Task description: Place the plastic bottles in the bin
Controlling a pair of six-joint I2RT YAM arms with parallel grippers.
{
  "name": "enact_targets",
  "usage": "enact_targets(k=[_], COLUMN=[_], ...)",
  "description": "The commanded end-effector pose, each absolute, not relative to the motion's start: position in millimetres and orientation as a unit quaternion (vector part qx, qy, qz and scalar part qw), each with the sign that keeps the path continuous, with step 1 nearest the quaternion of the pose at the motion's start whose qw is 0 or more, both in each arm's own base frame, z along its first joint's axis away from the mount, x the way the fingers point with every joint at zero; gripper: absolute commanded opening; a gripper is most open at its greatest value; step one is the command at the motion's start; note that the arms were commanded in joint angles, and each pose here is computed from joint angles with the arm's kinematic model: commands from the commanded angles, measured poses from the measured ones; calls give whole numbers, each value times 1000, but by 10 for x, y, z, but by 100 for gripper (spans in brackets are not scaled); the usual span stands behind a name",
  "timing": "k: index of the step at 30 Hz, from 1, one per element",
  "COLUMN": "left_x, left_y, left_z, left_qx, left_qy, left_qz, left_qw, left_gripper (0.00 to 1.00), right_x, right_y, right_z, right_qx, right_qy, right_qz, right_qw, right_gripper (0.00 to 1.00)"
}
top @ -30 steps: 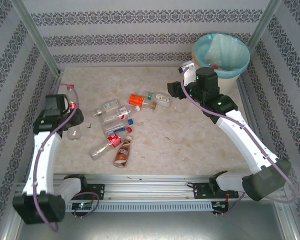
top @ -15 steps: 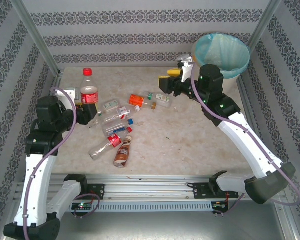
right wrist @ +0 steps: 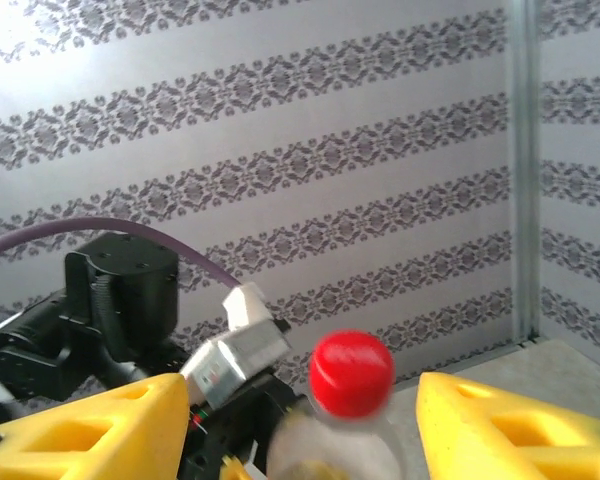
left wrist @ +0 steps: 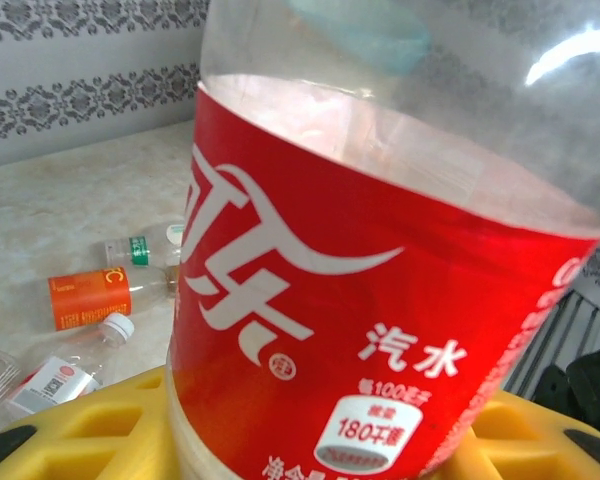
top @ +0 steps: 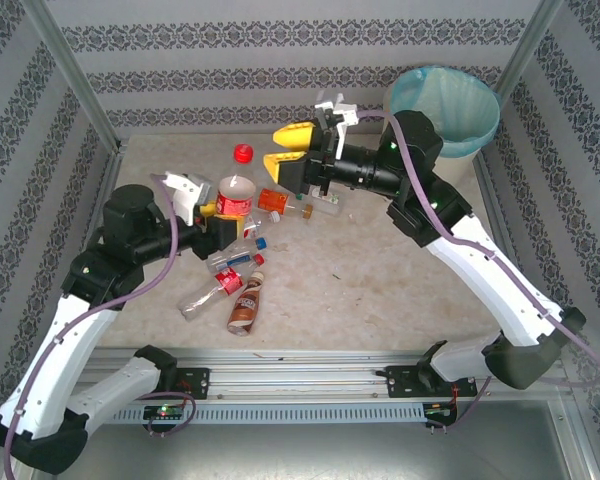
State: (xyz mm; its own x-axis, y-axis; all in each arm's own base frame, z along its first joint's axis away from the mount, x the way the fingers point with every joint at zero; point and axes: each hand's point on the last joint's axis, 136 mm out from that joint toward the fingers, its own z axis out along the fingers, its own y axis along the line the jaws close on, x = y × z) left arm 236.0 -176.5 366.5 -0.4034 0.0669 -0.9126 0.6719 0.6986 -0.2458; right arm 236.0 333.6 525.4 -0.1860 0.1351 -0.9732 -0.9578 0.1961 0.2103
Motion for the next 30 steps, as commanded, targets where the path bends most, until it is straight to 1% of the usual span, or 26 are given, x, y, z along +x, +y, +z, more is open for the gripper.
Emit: enact_targets(k=[1,5,7,10,14,16,18,19,20,21,22,23,25,27,28,30], left_x=[2337,2321,2316,2322,2334,2349,2358,2371,2383,2396,2415,2437,2432,2415,2399,2377], left_y=[-1838,-1898,-1917,-1921,-1925,-1922,-1921,-1913,-1903,-1885,-1851,-1816,-1776,-1742,-1730,-1717], left_z=[3810,3790,3798,3827,3838,3838,3834,3836,3848,3859,3887,3900,3957,4020,4054,4107], left_qx=[271,281,284,284,285,284,283,281,277,271,261,250,240,231,227,222], left_qy=[758,759,758,754,752,752,752,752,752,751,749,748,738,726,720,711], left_qz=[-291,-286,-287,-284,-281,-278,-276,-274,-272,-269,-264,-258,-256,-259,-262,-267], left_qw=[517,513,513,520,524,526,527,530,534,539,549,558,576,593,602,612], left_gripper=[17,17,17,17,17,17,17,18,20,23,37,48,59,78,83,88], right_x=[2306,2333,2328,2311,2248,2240,2236,2240,2243,2250,2265,2284,2350,2442,2496,2599], right_y=[3460,3579,3629,3688,3725,3727,3720,3708,3701,3689,3671,3646,3575,3463,3374,3196], right_z=[5211,5101,5068,5014,5018,5024,5025,5037,5037,5046,5056,5073,5107,5167,5219,5324], right_qx=[-389,-402,-411,-425,-439,-442,-443,-442,-442,-440,-436,-430,-415,-395,-382,-361], right_qy=[565,575,577,581,573,571,571,572,572,574,577,581,591,601,606,612], right_qz=[529,524,523,522,529,528,526,525,522,520,516,510,494,474,462,431], right_qw=[500,482,473,457,446,446,447,450,452,455,459,466,484,508,524,556], right_gripper=[60,57,50,42,28,14,2,0,0,0,0,0,0,0,0,0])
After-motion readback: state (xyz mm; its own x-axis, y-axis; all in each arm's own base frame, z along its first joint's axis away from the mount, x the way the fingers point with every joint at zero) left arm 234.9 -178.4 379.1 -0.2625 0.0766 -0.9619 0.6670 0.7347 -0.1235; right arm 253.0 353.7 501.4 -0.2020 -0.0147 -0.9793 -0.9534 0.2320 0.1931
